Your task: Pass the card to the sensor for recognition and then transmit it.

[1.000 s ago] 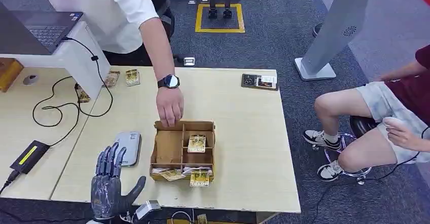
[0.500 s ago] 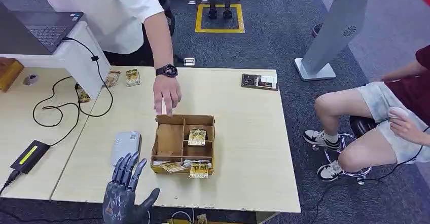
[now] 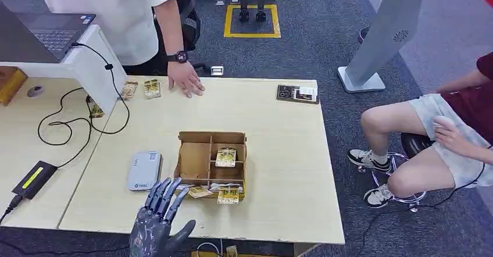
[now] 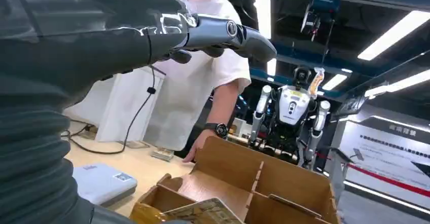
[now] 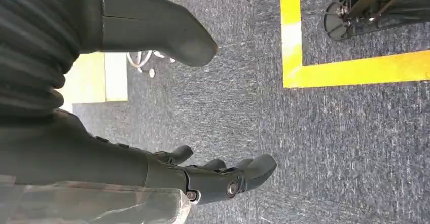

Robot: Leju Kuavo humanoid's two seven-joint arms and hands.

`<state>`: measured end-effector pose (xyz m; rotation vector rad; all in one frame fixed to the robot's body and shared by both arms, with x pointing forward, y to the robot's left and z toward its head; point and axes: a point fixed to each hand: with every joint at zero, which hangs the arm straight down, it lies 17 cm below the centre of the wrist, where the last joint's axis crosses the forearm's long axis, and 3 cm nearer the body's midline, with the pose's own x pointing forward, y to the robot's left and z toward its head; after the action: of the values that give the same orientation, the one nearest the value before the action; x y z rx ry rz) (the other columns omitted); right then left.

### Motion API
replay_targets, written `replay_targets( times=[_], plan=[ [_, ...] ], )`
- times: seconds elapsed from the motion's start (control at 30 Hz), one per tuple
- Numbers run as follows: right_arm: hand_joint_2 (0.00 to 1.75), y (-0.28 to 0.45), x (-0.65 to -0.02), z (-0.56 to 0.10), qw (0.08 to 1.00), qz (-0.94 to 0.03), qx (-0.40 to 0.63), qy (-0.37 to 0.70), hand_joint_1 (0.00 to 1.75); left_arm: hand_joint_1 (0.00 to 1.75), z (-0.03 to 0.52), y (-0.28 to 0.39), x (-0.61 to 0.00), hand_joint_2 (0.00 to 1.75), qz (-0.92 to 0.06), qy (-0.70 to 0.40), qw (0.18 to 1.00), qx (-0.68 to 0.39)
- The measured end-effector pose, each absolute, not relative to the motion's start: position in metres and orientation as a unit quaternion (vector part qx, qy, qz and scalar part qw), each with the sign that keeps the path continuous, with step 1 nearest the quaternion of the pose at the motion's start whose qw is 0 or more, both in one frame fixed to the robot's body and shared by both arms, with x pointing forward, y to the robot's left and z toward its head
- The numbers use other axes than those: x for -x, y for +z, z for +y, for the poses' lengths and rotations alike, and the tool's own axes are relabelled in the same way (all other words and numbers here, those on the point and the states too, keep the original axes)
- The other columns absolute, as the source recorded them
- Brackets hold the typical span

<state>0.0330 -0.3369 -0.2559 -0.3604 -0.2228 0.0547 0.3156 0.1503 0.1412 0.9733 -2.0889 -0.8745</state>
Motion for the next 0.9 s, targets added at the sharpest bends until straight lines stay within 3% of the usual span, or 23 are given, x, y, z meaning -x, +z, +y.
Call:
replay_targets(
  times=[0.7,0.9],
  plan=[
    [1.75,-0.264,-0.033,-0.340,0.977,-0.109,0.180,0.030,0.00,0.00,0.089,0.148,-0.319,1.75,-0.812,-0.391,0.264,-0.343],
    [1.75,-0.267,-0.035,-0.340,0.977,-0.110,0.181,0.032,0.00,0.00,0.087,0.144,-0.332,1.75,-0.797,-0.395,0.284,-0.358]
  ],
)
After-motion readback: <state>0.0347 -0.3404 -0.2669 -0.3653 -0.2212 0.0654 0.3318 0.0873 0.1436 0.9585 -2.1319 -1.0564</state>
